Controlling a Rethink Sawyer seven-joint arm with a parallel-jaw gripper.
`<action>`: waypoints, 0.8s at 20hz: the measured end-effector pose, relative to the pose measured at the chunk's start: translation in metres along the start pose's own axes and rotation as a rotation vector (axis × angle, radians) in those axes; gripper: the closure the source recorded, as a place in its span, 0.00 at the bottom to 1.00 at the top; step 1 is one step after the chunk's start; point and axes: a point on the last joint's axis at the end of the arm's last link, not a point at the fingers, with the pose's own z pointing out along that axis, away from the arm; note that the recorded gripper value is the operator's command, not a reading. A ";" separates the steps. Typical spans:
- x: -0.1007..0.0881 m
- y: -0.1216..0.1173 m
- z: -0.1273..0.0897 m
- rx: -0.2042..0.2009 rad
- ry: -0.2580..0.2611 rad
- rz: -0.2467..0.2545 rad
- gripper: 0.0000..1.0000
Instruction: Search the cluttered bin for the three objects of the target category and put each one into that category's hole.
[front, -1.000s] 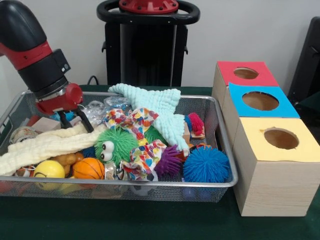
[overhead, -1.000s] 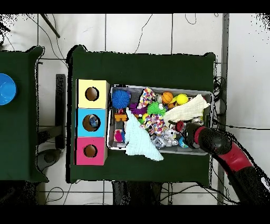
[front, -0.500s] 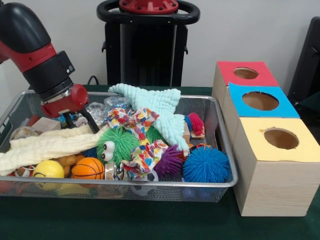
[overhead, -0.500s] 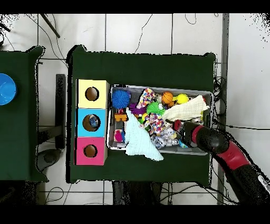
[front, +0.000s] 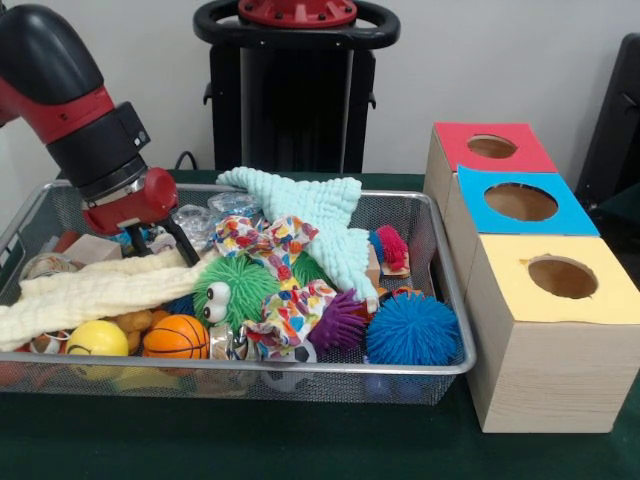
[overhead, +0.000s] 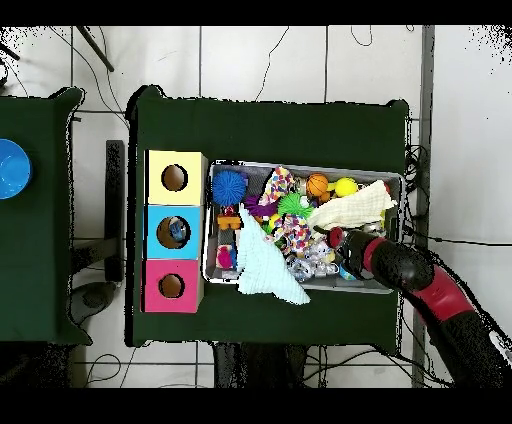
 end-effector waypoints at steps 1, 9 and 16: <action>0.000 0.001 0.000 0.003 -0.001 -0.008 0.00; 0.001 0.001 -0.001 0.020 -0.004 -0.044 0.00; 0.002 0.000 -0.002 0.028 -0.001 -0.060 0.00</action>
